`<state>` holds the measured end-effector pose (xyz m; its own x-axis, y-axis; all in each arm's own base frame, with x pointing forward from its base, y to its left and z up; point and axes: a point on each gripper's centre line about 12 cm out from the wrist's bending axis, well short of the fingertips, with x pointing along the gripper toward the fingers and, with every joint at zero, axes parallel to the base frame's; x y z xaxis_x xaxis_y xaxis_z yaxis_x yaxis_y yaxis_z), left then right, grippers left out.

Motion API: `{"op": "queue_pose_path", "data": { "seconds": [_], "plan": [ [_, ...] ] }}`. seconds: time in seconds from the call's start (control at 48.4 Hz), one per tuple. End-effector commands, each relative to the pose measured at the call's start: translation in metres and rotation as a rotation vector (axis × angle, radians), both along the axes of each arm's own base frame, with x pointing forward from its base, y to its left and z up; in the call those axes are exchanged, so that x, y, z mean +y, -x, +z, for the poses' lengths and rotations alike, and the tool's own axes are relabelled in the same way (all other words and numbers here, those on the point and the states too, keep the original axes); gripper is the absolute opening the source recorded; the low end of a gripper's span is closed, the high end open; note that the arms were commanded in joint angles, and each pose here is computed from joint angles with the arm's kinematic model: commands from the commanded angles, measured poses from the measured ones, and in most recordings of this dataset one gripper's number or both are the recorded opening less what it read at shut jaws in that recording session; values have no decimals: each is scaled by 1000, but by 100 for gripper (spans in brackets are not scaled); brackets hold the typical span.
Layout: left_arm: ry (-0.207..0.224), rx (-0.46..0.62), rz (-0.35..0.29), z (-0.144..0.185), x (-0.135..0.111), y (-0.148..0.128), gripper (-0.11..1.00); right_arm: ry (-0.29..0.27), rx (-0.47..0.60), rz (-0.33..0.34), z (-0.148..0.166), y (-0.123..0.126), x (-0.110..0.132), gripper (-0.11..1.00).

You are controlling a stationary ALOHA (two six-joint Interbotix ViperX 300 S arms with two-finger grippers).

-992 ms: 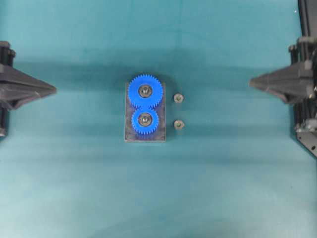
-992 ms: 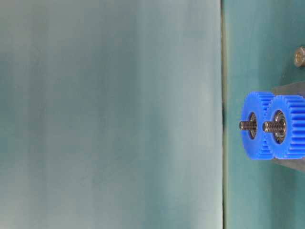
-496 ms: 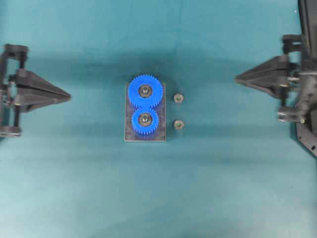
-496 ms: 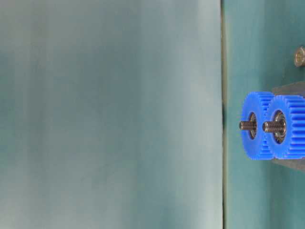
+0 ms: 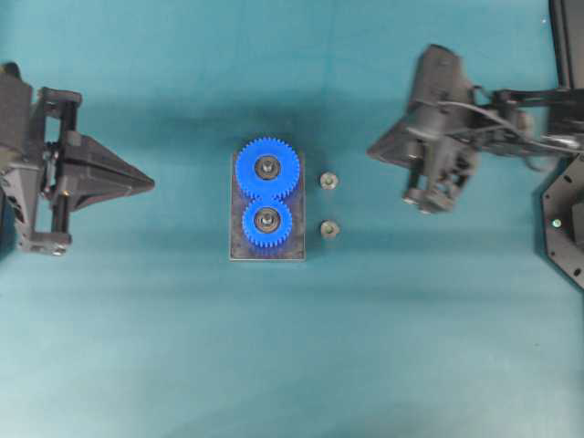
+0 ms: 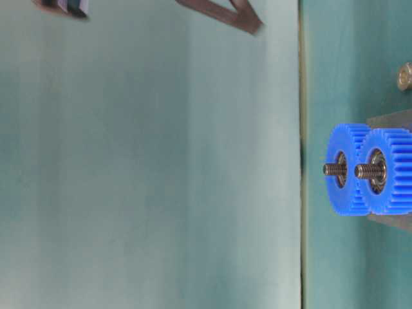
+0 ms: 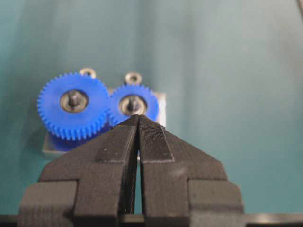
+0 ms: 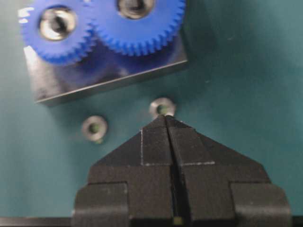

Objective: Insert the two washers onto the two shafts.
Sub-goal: 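Move the right gripper toward the upper silver washer beside the plate, then lower the right gripper and pinch the upper silver washer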

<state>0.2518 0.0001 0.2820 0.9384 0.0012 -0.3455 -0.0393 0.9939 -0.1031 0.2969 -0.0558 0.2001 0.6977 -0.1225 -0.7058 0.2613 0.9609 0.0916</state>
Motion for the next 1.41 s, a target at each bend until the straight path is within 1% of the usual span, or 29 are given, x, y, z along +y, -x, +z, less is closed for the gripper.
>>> {"op": "queue_pose_path", "data": {
  "seconds": [0.0, 0.041, 0.124, 0.269, 0.351, 0.393, 0.455, 0.496, 0.517, 0.599, 0.62, 0.641, 0.785, 0.971, 1.137, 1.385],
  "plan": [
    [11, -35, 10, 12, 2, 0, 0, 0, -33, -20, 1, -8, -5, 0],
    [10, -26, 7, 9, 1, 0, 0, 0, -28, -20, -4, -10, -6, 0],
    [-9, -15, -5, 7, -1, 1, 0, -5, -5, -21, -17, -12, -6, 0],
    [-55, -21, -22, 10, -1, 0, 0, -15, 58, -16, -38, -17, -6, 1],
    [-71, -12, -26, 6, 0, 1, 0, -20, 85, -9, -47, -19, -4, 7],
    [-72, -6, -28, 4, -1, 2, 0, -21, 96, -1, -50, -20, -2, 13],
    [-72, -3, -29, 0, -1, 3, 0, -29, 103, -1, -54, -21, 0, 27],
    [-72, -3, -29, -1, -1, 3, 0, -30, 107, 3, -56, -22, 2, 38],
    [-74, -3, -31, -1, -1, 3, 0, -31, 104, 4, -56, -23, 2, 46],
    [-78, -6, -32, 0, -1, 3, 0, -24, 99, 13, -57, -27, 3, 71],
    [-78, -6, -32, -1, -1, 3, 0, -23, 97, 13, -58, -28, 3, 75],
    [-80, -11, -33, 0, -1, 3, 0, -23, 94, 13, -58, -29, 3, 76],
    [-82, -15, -32, 0, -1, 4, 0, -17, 98, 19, -65, -36, 2, 68],
    [-81, -11, -30, -2, 0, 4, 0, -16, 137, 28, -83, -45, 1, 69],
    [-81, -9, -32, -2, -1, 5, 0, 3, 142, 51, -88, -53, 0, 69],
    [-81, -15, -32, -1, -1, 5, 0, 9, 166, 63, -96, -54, 0, 68]
  ]
}}
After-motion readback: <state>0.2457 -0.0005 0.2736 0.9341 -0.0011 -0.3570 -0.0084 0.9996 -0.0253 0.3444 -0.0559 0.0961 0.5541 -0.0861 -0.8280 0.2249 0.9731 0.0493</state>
